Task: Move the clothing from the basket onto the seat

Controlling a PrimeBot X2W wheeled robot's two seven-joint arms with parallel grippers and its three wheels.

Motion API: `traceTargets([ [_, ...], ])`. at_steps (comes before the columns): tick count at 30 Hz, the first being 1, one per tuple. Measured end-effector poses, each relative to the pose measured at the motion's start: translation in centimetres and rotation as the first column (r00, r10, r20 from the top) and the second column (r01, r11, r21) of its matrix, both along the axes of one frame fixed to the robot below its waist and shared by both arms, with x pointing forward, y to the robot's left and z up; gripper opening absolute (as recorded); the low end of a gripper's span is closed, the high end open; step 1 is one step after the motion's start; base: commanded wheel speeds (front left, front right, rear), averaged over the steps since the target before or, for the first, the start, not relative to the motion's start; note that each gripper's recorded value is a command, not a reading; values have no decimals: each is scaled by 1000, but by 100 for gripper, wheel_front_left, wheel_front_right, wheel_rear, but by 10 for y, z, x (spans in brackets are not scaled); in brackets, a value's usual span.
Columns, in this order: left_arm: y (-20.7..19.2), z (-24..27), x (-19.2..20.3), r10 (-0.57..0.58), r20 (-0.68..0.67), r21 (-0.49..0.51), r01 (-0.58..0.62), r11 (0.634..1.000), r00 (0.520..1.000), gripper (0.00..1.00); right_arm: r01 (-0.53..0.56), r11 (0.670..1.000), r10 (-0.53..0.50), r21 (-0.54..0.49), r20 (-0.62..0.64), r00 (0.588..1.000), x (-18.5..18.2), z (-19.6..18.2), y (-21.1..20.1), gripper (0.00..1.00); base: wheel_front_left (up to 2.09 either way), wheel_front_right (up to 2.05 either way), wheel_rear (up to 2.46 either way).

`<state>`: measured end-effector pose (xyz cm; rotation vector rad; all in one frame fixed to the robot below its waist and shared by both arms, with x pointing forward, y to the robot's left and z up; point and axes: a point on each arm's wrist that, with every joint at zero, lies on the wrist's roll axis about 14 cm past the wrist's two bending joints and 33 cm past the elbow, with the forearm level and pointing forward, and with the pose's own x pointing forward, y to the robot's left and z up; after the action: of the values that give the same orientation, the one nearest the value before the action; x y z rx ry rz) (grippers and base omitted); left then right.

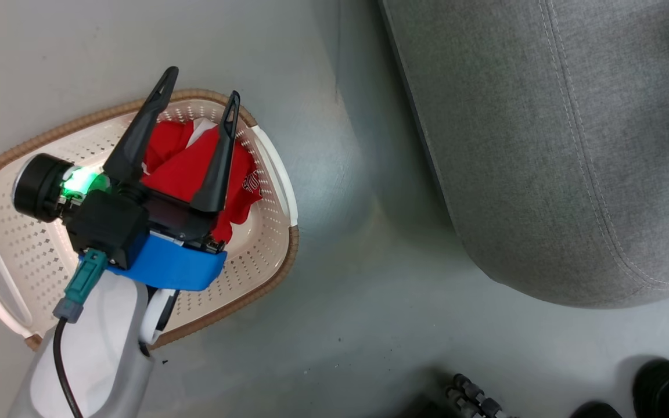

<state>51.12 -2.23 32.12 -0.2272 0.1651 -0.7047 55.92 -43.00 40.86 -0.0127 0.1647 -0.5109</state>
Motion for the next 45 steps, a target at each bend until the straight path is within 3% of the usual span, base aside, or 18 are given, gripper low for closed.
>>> traceTargets([
  [4,-1,6,-1,5,-2,-11,-5,1000,1000,100,-4,1000,4,-2,-5,1000,-3,1,1,0,0,0,0],
  [5,-1,7,-1,7,-2,-14,-7,1000,1000,100,-4,1000,4,-1,-5,1000,-3,2,2,8,0,0,0],
  [6,-2,9,-1,8,-2,-16,-8,1000,1000,100,-5,1000,5,-2,-5,1000,-4,2,2,41,0,0,0],
  [7,-2,10,-1,7,-1,-16,-7,1000,1000,100,-5,1000,5,-1,-6,1000,-5,3,2,100,0,0,0],
  [19,-3,49,-3,46,20,-57,-45,997,999,100,-51,999,51,-11,-22,998,-25,16,16,100,0,0,0],
  [27,4,84,-23,82,31,-62,-80,995,996,100,-87,996,87,12,4,996,-60,32,35,100,0,0,0],
  [37,45,116,-61,195,41,-11,-195,981,980,100,-188,982,188,1,30,982,-108,55,77,100,0,0,0],
  [45,87,132,-91,319,43,7,-320,947,947,100,-293,956,293,-12,108,950,-134,77,126,100,0,0,0],
])
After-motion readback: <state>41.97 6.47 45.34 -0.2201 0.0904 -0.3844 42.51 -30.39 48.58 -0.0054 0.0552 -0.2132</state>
